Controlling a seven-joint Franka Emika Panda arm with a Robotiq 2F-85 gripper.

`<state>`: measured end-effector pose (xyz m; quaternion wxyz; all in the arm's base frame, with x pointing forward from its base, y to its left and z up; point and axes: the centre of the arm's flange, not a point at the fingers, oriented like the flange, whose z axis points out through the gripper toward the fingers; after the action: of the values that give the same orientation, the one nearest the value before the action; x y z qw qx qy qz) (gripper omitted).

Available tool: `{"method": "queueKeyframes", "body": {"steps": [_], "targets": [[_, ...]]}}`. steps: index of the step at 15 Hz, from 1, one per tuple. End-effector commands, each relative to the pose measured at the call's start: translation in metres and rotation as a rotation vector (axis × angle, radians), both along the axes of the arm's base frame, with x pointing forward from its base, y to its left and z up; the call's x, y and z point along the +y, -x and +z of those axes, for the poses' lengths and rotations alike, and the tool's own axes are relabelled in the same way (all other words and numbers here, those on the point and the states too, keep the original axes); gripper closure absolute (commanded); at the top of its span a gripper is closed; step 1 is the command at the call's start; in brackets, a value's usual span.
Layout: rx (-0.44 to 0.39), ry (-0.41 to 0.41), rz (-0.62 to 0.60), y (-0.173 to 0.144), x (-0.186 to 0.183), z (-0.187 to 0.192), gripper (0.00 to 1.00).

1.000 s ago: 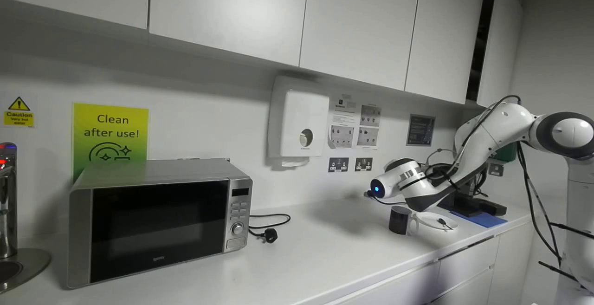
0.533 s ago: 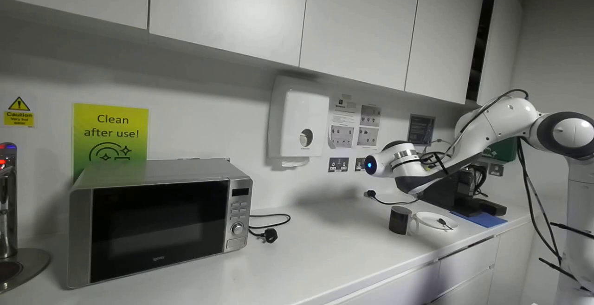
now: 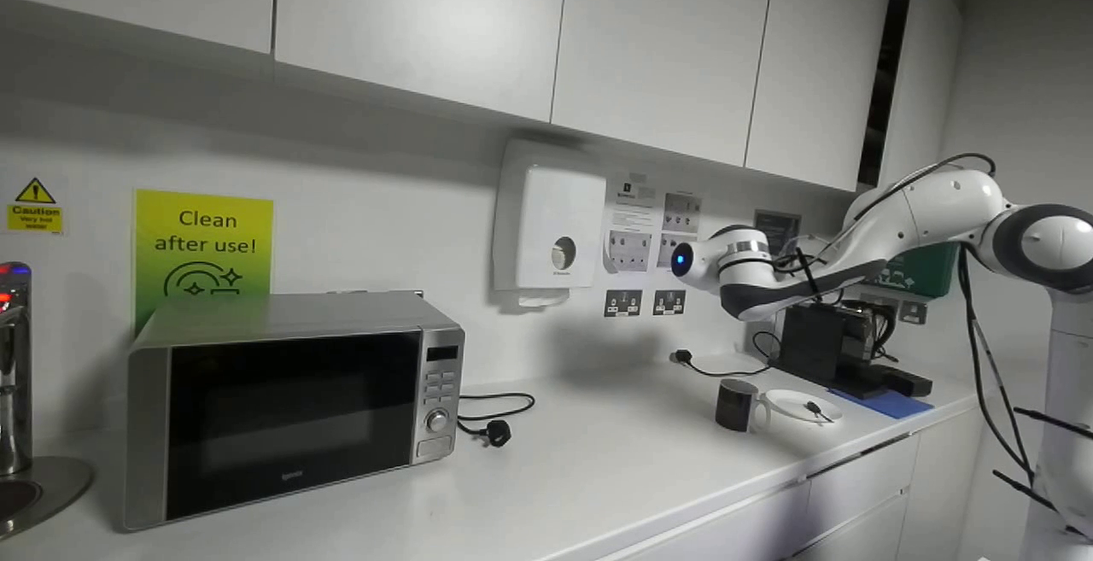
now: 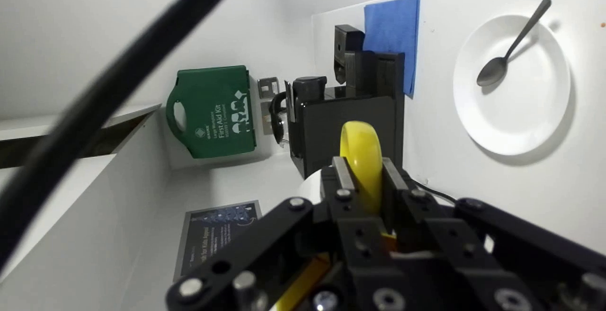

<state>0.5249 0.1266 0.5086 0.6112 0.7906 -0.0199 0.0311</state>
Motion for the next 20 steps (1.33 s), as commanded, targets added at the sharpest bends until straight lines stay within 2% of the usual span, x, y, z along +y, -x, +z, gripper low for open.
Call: {"method": "queueKeyframes", "body": {"steps": [1, 11, 20], "targets": [[0.018, -0.105, -0.01, -0.003, -0.021, 0.044, 0.96], [0.113, -0.37, -0.04, -0.007, -0.072, 0.074, 0.96], [0.172, -0.613, -0.054, -0.011, -0.112, 0.074, 0.96]]}}
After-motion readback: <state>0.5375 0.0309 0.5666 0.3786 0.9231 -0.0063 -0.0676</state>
